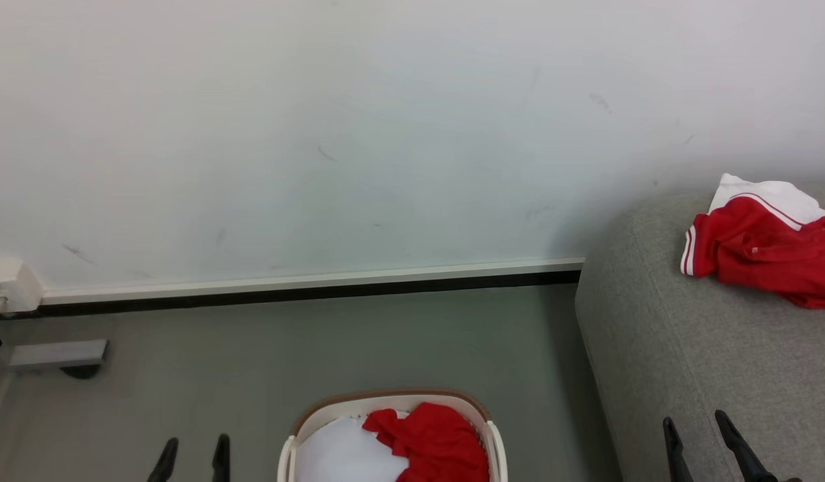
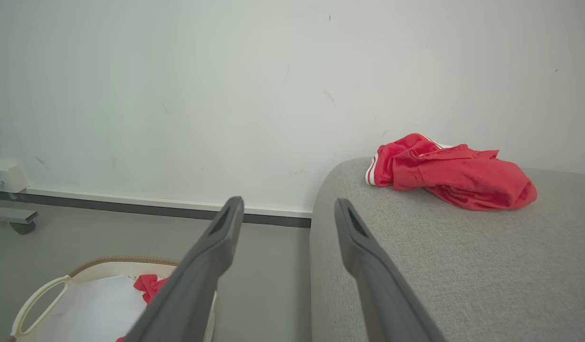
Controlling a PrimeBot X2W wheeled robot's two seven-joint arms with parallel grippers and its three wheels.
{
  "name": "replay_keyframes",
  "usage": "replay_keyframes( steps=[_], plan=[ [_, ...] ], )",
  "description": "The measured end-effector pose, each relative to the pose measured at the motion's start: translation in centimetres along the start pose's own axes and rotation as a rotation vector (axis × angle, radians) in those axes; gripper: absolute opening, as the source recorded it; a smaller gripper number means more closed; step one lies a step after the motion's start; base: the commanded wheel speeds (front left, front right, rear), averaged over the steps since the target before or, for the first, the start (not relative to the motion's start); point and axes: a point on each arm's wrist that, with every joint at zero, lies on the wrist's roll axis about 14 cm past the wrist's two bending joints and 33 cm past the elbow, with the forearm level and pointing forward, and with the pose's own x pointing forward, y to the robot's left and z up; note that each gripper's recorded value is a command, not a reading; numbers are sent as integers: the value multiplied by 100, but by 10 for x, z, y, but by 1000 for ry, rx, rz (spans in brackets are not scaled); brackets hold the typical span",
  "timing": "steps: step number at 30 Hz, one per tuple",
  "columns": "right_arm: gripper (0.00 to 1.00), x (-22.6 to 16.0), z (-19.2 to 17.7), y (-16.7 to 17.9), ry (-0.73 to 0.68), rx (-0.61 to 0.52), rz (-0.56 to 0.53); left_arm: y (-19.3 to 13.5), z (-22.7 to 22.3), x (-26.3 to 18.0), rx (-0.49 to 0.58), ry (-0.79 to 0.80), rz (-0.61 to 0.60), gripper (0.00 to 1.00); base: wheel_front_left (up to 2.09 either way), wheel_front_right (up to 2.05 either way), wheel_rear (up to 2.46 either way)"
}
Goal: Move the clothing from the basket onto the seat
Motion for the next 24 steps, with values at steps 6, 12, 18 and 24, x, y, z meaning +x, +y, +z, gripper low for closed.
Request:
replay_keyframes(
  steps=[6,12,18,24],
  plan=[
    [100,4,8,-1,-25,-2,-5,-28,-5,16,4,17,-95,100,0,0,0],
    [100,9,19,-11,-55,-10,-34,-65,-21,42,22,69,-237,100,0,0,0],
    [100,27,29,-21,-83,-23,-58,-104,-55,80,51,193,-379,100,0,0,0],
    [100,51,37,-35,-106,-57,-86,-130,-106,116,74,351,-470,100,0,0,0]
  ],
)
